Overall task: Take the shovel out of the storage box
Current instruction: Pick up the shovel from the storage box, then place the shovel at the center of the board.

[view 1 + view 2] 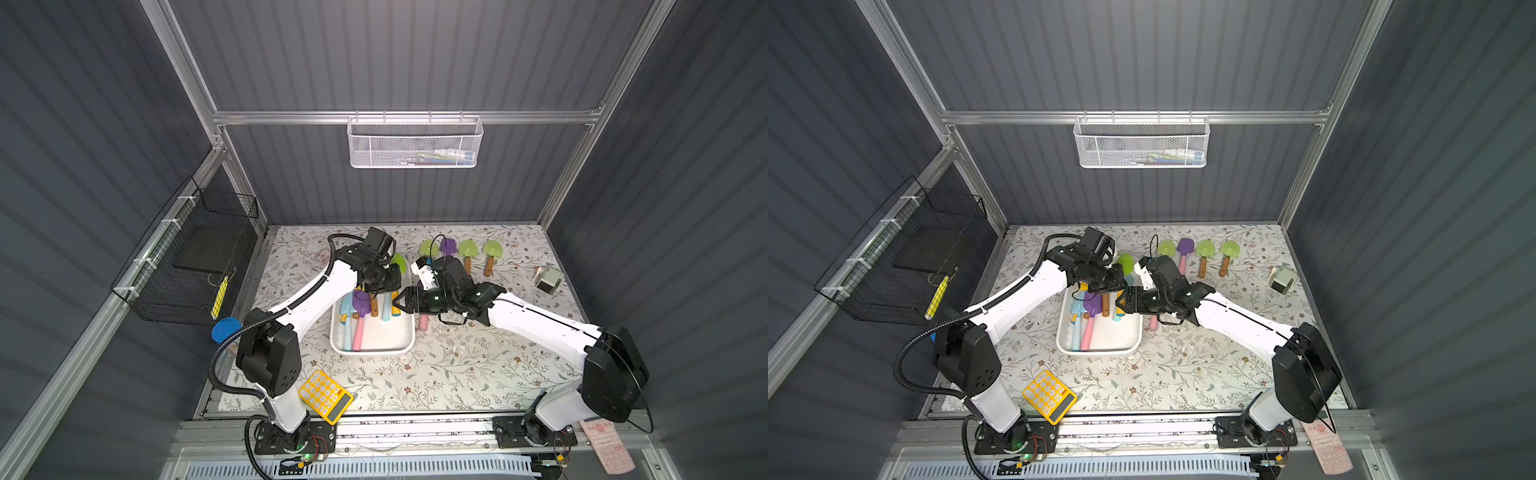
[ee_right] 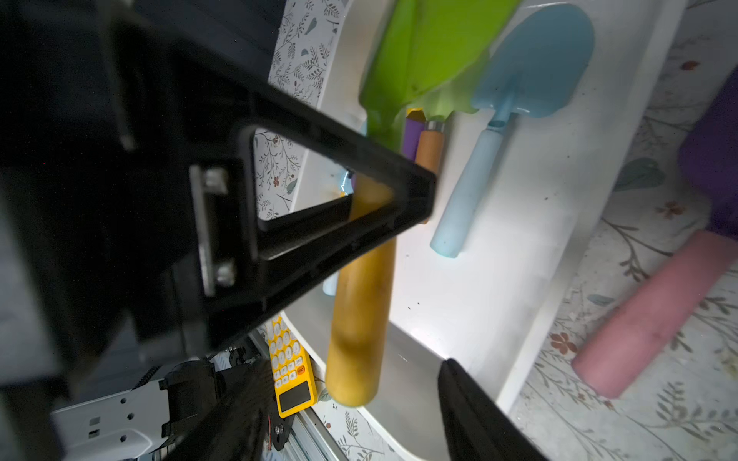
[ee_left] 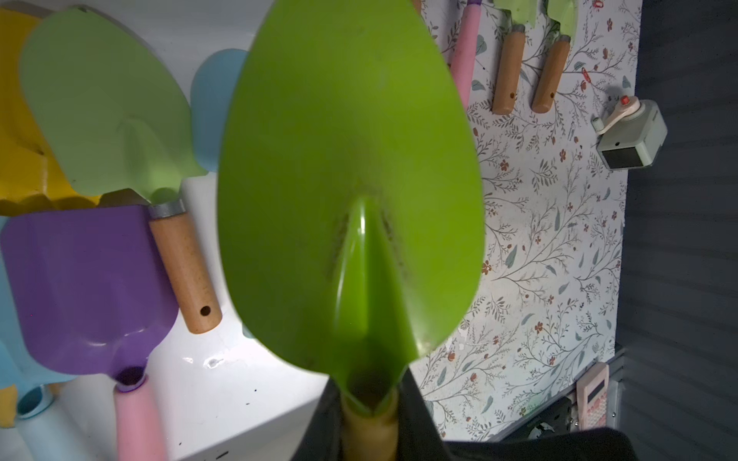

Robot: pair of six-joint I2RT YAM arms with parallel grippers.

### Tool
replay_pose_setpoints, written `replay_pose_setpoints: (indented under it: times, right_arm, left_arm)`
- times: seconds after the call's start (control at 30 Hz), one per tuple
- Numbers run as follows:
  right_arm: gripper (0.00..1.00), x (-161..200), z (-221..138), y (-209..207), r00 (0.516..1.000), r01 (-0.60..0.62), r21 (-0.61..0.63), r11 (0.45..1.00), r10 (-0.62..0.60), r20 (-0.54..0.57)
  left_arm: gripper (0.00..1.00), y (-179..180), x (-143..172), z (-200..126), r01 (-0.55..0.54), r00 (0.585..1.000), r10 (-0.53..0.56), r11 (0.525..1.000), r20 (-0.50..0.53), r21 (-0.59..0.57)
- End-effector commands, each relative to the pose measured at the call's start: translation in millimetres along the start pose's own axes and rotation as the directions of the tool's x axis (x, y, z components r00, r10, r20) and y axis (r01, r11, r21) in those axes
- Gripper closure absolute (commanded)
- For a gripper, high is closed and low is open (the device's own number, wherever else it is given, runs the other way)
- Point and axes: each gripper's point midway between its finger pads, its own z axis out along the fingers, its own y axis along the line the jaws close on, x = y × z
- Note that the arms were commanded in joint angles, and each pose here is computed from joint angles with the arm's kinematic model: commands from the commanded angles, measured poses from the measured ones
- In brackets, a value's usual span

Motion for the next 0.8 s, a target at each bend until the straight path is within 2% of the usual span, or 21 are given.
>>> replay_pose_setpoints:
  times: [0.0, 0.37, 0.6, 0.67, 0.77]
  right_arm:
    - [0.33, -5.2, 7.9, 4.3, 1.0, -0.005, -0.018, 1.0, 0.005, 0.005]
    - [0.45, -6.9, 17.8, 5.5, 1.0, -0.007, -0.047, 0.999, 0.007, 0.007]
    - [0.76, -6.3, 14.5, 4.5, 1.0, -0.004, -0.039, 0.999, 0.004, 0.011]
    - [0.81, -5.7, 13.0, 4.1, 1.0, -0.004, -0.035, 0.999, 0.005, 0.012]
    - [0.84, -4.3, 9.9, 1.7, 1.0, -0.006, -0.028, 1.0, 0.006, 0.018]
  left_arm:
    - [1.0, -19.3, -5.8, -18.8, -0.006, 0.999, 0.003, 0.998, 0.037, 0.07]
    - [1.0, -27.2, -5.8, -24.6, 0.001, 0.999, -0.005, 0.994, 0.038, 0.107]
    - [0.96, -26.6, -5.1, -24.4, -0.001, 0.999, -0.003, 0.995, 0.036, 0.104]
    - [0.85, -26.3, -6.5, -25.4, -0.006, 0.999, 0.002, 0.995, 0.042, 0.1]
    - [0.42, -27.2, -8.6, -27.7, -0.02, 0.999, 0.015, 0.995, 0.05, 0.098]
